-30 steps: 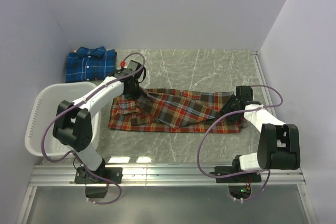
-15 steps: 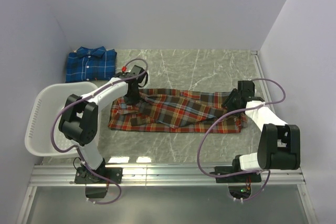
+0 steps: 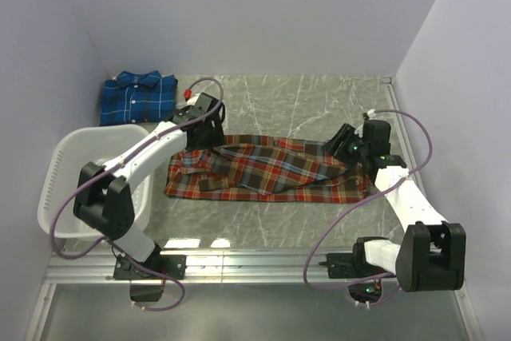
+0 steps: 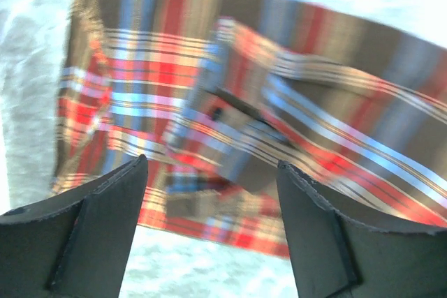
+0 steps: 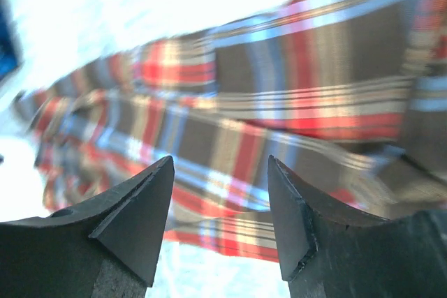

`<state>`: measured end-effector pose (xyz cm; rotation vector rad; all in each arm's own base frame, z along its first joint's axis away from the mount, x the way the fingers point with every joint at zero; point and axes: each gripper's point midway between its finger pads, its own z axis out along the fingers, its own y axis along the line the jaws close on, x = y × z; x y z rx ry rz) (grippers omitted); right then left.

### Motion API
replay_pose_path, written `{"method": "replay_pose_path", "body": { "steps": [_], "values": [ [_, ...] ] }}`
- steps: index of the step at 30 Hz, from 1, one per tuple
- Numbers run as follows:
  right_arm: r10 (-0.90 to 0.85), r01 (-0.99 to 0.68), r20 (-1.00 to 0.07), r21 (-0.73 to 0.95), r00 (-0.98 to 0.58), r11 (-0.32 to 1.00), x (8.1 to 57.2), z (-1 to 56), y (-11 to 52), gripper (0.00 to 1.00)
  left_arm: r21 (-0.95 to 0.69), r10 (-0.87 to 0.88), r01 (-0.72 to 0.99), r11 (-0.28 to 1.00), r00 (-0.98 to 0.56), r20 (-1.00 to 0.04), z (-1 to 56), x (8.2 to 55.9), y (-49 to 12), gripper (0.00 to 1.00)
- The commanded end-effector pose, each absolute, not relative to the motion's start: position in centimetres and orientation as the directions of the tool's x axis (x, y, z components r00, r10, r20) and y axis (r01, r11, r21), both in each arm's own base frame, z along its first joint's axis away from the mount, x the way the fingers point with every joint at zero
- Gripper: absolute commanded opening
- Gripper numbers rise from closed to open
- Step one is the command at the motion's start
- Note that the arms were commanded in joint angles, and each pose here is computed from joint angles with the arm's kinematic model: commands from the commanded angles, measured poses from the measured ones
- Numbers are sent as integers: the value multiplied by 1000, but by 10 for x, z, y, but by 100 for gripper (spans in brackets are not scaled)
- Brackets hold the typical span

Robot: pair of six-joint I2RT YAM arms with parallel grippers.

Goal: Fold and stack the long sleeve shirts
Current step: Fold the shirt

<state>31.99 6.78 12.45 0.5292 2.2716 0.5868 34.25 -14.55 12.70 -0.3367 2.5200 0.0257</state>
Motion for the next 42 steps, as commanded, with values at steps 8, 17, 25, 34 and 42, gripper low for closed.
{"method": "replay_pose_path", "body": {
  "steps": [8,17,25,34,42],
  "values": [
    [482,55,-465,675,-743,735,318,100,115,63,-404,50,391,827,-766,-641,159,291,-321,70],
    [568,251,-337,650,-751,718,326,47,86,58,-422,408,631,651,-760,-506,81,246,-392,58],
    [731,473,-267,615,-627,631,327,21,24,56,-418,514,586,694,-810,-283,12,207,-359,50],
    [795,431,-380,687,-473,585,350,67,1,55,-406,435,611,679,-781,-449,79,221,-364,67],
    [803,305,-453,759,-387,575,386,118,-4,55,-440,96,431,788,-791,-604,148,296,-328,74]
  ]
}}
